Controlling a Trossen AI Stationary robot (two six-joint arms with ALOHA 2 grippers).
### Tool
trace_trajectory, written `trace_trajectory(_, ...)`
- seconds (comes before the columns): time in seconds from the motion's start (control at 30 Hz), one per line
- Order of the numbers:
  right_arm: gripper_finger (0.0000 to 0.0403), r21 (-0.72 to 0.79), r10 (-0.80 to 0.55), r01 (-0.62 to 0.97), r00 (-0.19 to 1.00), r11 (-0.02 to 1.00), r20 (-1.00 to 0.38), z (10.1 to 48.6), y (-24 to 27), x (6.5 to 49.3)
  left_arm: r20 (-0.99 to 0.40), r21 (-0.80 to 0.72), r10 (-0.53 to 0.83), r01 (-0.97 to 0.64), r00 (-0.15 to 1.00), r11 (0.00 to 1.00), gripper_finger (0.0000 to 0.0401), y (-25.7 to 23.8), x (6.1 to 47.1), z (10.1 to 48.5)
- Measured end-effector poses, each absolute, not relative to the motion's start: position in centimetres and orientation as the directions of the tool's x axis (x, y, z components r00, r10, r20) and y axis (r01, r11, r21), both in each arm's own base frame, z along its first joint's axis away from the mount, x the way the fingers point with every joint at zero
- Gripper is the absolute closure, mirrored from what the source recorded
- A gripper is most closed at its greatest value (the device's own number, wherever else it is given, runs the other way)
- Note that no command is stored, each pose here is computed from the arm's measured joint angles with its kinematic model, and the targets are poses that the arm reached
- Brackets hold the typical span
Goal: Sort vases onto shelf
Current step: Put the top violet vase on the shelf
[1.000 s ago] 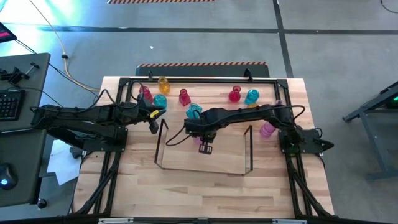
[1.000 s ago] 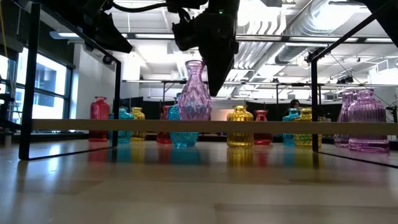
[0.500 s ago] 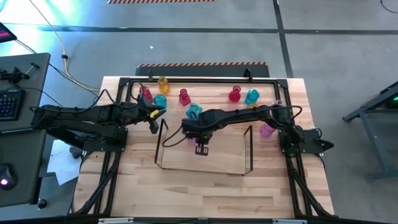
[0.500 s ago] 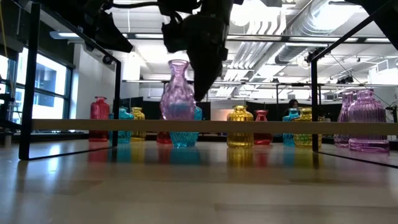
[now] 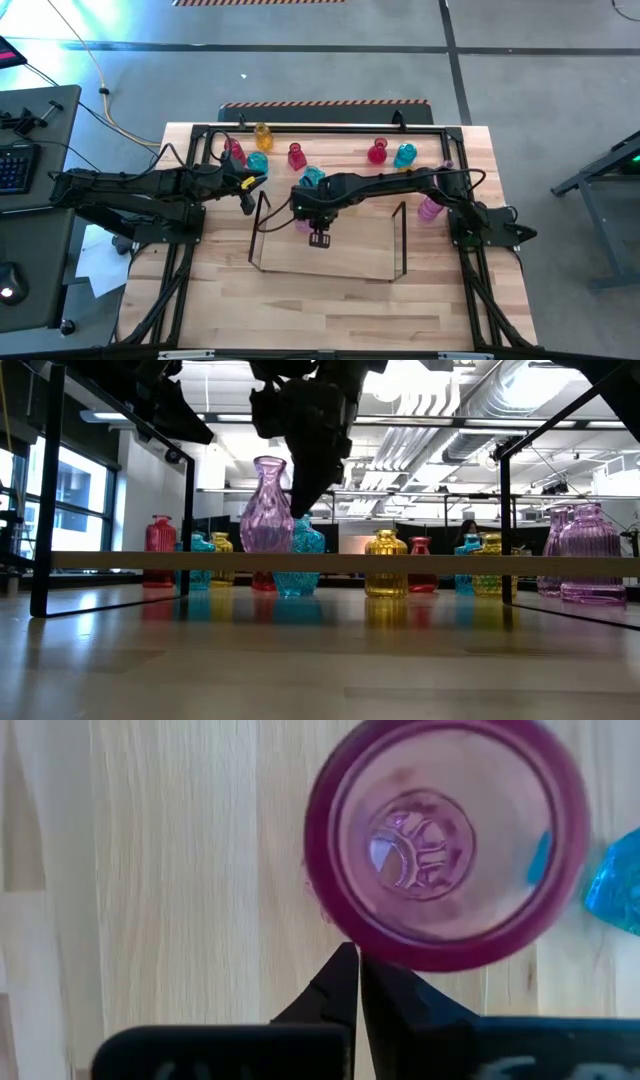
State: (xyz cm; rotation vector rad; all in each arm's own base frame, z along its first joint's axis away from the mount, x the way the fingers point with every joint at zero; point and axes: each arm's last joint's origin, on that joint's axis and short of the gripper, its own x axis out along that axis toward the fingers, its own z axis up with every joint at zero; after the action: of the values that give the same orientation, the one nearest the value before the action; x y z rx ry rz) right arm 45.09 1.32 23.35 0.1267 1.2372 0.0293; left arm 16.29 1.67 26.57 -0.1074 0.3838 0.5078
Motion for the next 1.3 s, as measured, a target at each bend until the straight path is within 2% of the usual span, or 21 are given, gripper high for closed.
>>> trace_trajectory(0.73,0.0403,0.139,0.124,-0.004,0.47,0.99,-0.874,24.0,0.5,46.5,-0.384,-0.006,0.453,-0.493,0.805,0.87,0.0334,1.7,16.3,26.6)
trace_trajectory(0.93,0.0403,0.149,0.131,0.002,0.462,0.989,-0.877,23.9,0.3,46.4,-0.384,-0.005,0.454,-0.493,0.804,0.87,0.0334,1.7,16.3,26.6)
trace_trajectory(1.03,0.0403,0.156,0.13,0.031,0.408,0.987,-0.904,23.7,0.6,45.9,-0.384,-0.005,0.454,-0.493,0.804,0.87,0.0334,1.7,16.3,26.6)
trace_trajectory(1.13,0.0403,0.1,0.068,0.068,0.367,0.993,-0.928,23.5,0.8,45.5,-0.384,-0.005,0.454,-0.493,0.804,0.87,0.0334,1.7,16.3,26.6)
trace_trajectory(1.3,0.0403,0.097,0.059,0.071,0.414,0.993,-0.908,23.6,0.6,46.0,-0.384,-0.004,0.454,-0.493,0.804,0.87,0.0334,1.7,16.3,26.6)
